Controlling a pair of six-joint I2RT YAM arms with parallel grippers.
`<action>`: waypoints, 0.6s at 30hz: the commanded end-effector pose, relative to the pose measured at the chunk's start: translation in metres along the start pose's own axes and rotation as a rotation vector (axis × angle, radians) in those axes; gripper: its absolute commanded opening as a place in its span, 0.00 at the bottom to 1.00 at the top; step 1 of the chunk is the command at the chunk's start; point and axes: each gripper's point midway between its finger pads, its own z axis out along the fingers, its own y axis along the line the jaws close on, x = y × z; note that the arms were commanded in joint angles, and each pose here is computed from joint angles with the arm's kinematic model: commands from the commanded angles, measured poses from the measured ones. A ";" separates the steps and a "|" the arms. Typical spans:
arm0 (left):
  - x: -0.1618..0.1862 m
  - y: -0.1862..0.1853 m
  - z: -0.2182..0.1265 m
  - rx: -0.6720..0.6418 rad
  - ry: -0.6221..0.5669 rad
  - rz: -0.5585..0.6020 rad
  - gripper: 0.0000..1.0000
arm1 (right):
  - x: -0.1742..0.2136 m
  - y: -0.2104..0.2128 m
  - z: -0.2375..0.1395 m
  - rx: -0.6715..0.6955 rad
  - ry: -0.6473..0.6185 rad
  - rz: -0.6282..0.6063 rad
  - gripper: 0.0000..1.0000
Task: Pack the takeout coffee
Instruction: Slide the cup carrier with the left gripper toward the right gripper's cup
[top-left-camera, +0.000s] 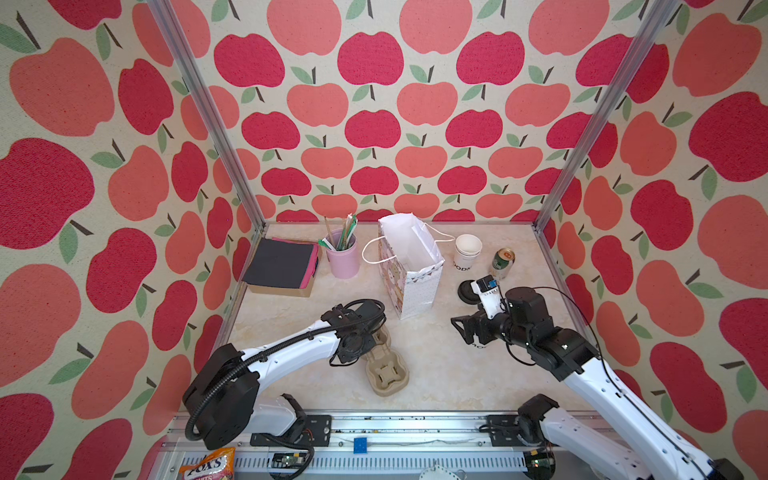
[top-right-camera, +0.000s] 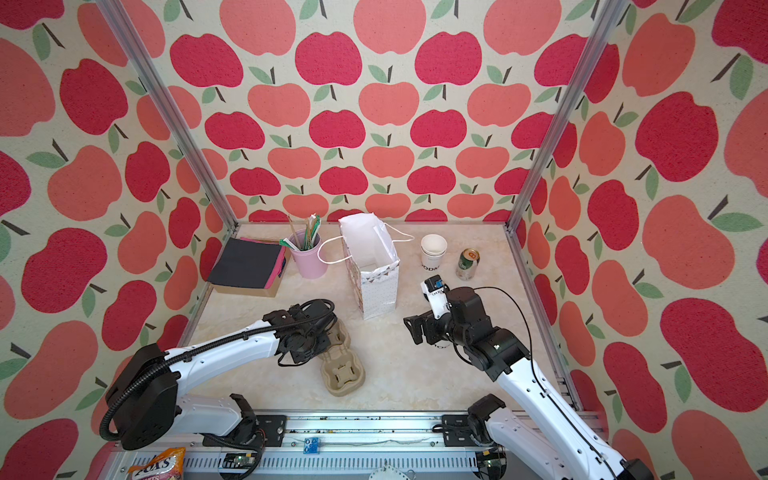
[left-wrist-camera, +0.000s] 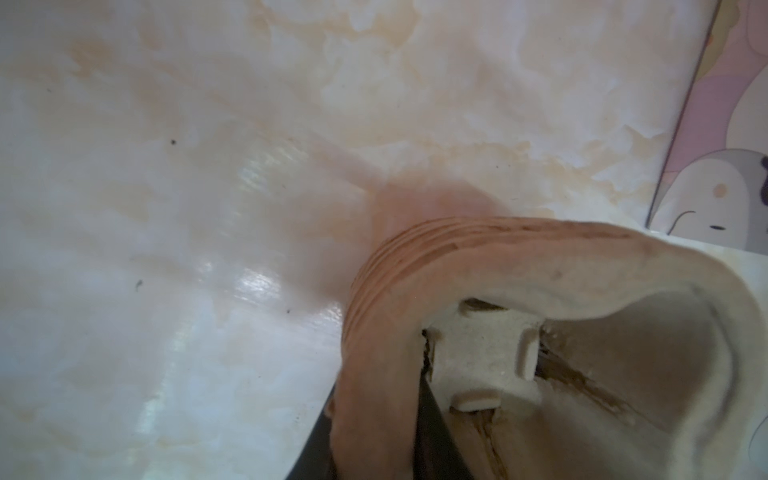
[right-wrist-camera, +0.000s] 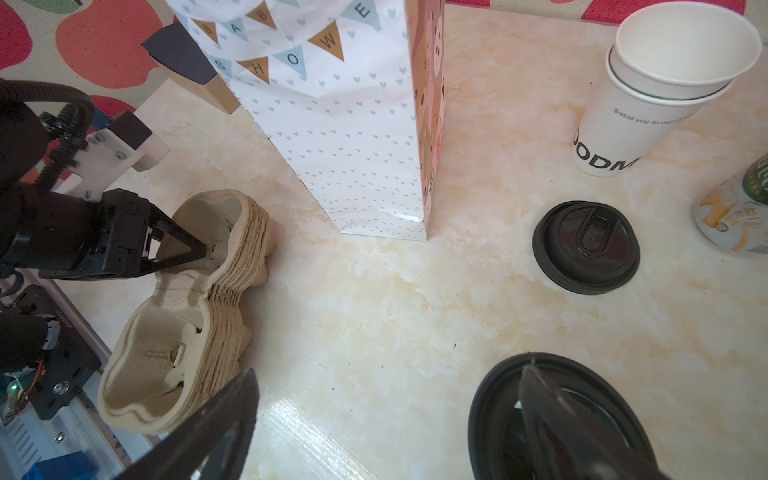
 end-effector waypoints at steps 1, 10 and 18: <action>0.013 -0.024 0.002 0.020 0.016 -0.065 0.08 | -0.004 -0.009 -0.011 0.056 -0.025 -0.021 0.99; 0.041 -0.089 0.007 0.061 0.033 -0.008 0.07 | -0.015 -0.016 -0.040 0.121 -0.087 -0.019 0.99; 0.051 -0.122 0.020 0.071 0.051 0.028 0.07 | -0.015 -0.021 -0.053 0.155 -0.117 -0.023 0.99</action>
